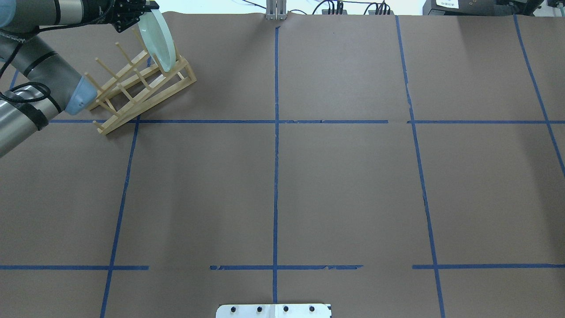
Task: Place plate on table
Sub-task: 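Grasp the plate rim with the left gripper and lift it out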
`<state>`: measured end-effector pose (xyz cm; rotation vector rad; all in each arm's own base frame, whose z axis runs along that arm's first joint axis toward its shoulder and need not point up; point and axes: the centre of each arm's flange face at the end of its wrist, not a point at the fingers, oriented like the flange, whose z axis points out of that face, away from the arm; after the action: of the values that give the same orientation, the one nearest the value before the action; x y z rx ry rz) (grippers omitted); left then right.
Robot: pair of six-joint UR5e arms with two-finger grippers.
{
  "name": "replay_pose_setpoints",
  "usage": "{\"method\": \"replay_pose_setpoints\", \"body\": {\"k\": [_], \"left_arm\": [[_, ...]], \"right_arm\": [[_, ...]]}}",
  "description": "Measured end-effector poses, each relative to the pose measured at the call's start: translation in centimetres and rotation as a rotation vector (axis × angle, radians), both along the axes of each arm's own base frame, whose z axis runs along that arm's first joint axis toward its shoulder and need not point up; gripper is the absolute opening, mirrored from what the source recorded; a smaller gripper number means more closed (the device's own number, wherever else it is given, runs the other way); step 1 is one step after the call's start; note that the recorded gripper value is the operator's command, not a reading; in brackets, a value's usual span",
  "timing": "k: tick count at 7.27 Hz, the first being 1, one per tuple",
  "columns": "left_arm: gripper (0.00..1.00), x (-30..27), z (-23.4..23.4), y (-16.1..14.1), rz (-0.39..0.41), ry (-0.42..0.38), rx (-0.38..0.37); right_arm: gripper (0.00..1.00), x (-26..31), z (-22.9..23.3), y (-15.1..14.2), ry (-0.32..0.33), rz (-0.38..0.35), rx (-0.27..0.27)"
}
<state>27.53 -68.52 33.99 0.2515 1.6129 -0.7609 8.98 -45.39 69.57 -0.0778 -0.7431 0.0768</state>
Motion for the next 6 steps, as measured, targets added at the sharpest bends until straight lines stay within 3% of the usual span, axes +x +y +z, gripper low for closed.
{"method": "replay_pose_setpoints", "body": {"k": [3, 4, 6], "left_arm": [[0.00, -2.9, -6.4, 1.8, -0.020, 0.032, 0.070], [0.00, -4.5, -10.0, 3.0, -0.031, 0.027, 0.055], [0.00, -4.8, -15.8, 5.9, -0.016, -0.014, -0.051]], "right_arm": [[1.00, 0.0, 0.0, 0.0, 0.000, 0.000, -0.001], [1.00, 0.0, 0.0, 0.0, 0.000, 0.000, -0.001], [1.00, 0.0, 0.0, 0.0, 0.000, 0.000, 0.000]]}}
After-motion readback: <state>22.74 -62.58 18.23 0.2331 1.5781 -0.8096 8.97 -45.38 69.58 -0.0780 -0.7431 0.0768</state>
